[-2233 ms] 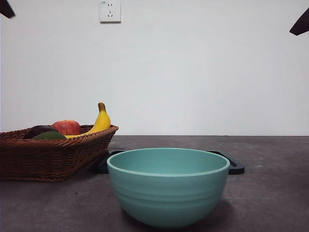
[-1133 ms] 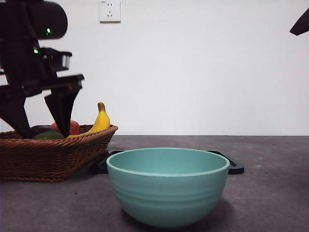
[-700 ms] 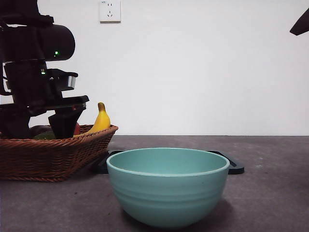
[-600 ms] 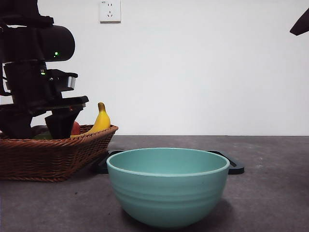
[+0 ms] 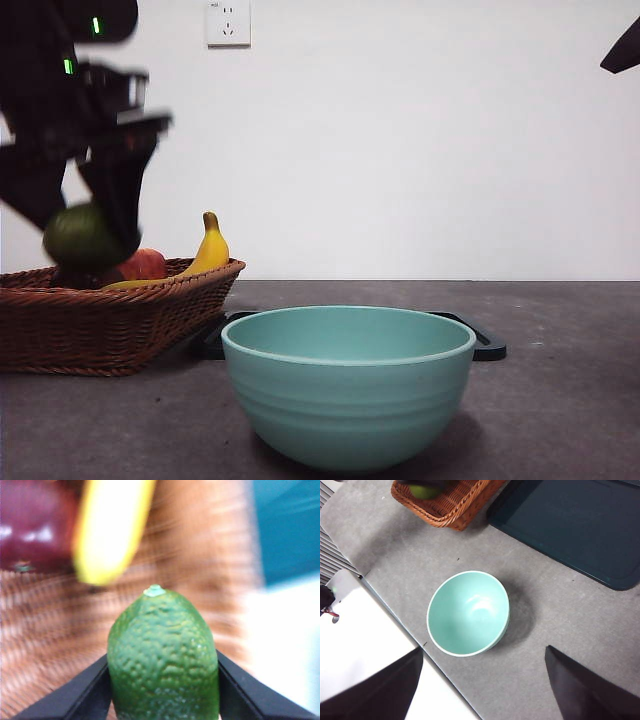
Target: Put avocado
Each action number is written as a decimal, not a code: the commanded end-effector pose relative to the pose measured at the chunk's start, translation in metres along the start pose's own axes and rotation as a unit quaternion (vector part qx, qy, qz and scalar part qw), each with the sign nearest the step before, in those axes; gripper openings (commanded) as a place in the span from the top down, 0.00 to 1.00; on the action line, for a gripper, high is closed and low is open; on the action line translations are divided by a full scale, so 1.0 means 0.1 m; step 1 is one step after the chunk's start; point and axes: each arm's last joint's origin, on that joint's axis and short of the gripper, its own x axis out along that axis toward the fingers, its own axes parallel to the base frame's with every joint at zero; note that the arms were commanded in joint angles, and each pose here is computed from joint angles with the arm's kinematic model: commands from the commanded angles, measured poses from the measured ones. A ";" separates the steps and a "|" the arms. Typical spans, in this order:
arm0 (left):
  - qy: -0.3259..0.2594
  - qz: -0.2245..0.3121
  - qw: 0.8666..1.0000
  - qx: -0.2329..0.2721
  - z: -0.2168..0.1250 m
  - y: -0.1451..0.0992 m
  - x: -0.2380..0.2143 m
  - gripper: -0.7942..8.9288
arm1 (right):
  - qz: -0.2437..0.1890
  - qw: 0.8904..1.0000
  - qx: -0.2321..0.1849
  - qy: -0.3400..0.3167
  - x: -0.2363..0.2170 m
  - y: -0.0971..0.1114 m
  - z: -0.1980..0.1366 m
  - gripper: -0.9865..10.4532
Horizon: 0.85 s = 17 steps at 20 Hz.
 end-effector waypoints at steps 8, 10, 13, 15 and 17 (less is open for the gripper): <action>-0.024 -0.173 0.975 0.140 -0.27 -0.95 -0.42 0.67 | 0.003 1.000 0.000 -0.006 -0.02 0.02 0.04 0.57; -0.013 -0.190 0.965 0.179 -0.34 -1.17 -0.36 0.67 | 0.002 1.000 0.000 -0.006 -0.02 0.02 0.04 0.57; 0.000 -0.197 0.955 0.222 -0.41 -1.42 -0.19 0.67 | 0.003 1.000 0.000 -0.006 -0.02 0.02 0.04 0.57; 0.018 -0.198 0.951 0.238 -0.45 -1.55 -0.03 0.67 | 0.002 1.000 0.001 -0.004 -0.02 0.02 0.04 0.57; 0.031 -0.186 0.948 0.256 -0.48 -1.64 0.14 0.67 | 0.002 1.000 0.002 -0.001 -0.02 0.02 0.03 0.57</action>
